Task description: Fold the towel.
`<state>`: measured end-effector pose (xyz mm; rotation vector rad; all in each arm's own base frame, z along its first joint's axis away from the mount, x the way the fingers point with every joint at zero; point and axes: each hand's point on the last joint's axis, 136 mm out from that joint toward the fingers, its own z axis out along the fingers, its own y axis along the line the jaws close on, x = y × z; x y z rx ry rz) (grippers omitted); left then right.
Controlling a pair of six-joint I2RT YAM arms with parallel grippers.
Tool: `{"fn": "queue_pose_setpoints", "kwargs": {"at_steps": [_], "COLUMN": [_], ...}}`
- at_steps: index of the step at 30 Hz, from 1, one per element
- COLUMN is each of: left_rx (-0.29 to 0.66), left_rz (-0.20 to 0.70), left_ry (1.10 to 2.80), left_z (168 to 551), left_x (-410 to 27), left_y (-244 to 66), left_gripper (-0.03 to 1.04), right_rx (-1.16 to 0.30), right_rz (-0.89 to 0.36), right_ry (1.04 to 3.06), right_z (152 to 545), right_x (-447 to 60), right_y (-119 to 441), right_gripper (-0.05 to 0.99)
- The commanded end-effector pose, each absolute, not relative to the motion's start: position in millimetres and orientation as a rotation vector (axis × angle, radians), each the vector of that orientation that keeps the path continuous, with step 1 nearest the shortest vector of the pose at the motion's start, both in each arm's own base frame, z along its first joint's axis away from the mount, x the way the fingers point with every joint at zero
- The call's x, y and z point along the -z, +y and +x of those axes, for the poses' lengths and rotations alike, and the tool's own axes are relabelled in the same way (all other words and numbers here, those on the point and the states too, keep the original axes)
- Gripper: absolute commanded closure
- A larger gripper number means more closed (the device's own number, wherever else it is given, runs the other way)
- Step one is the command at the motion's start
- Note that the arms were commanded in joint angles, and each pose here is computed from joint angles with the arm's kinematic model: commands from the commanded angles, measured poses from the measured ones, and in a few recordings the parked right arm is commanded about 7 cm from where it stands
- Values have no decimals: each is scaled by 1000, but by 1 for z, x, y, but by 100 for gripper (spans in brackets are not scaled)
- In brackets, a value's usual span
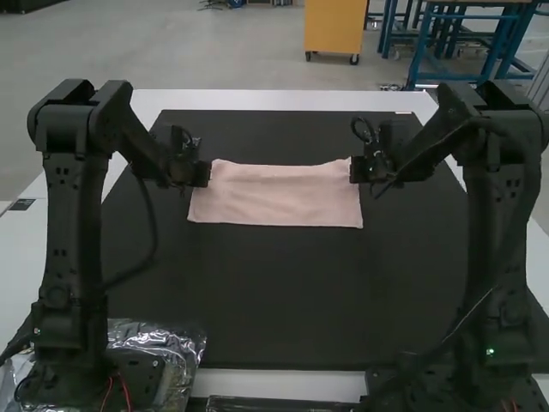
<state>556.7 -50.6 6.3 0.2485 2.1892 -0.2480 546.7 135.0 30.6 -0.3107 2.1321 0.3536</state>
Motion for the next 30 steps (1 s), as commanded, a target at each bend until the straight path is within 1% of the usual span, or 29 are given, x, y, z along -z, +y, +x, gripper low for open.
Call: {"fn": "queue_pose_setpoints", "kwargs": {"at_steps": [1, 4, 8, 10, 13, 18, 22, 27, 30], "left_rx": [223, 231, 273, 289, 339, 378, 372, 334, 290], "left_rz": [202, 189, 188, 172, 168, 143, 152, 155, 148], "left_ry": [2123, 2139, 2170, 2193, 2219, 2242, 2222, 2178, 2134], "left_z": [568, 565, 557, 553, 544, 529, 518, 508, 503], "left_x": [-44, -44, -42, -38, -33, -30, -37, -51, -66], "left_y": [-30, -24, -23, -21, -18, -14, -17, -16, -12], "left_gripper": [99, 99, 99, 99, 99, 99, 99, 99, 99], "right_rx": [-320, -321, -323, -323, -326, -333, -343, -365, -386], "right_rz": [-246, -238, -234, -229, -220, -218, -214, -218, -208], "right_ry": [2048, 2049, 2061, 2072, 2085, 2083, 2086, 2102, 2110], "right_z": [559, 555, 547, 542, 535, 526, 518, 506, 497], "right_x": [-77, -83, -82, -79, -76, -81, -83, -79, -79], "right_y": [113, 110, 106, 102, 98, 94, 91, 92, 93], "right_gripper": [96, 96, 96, 96, 96, 96, 96, 96, 96]}}
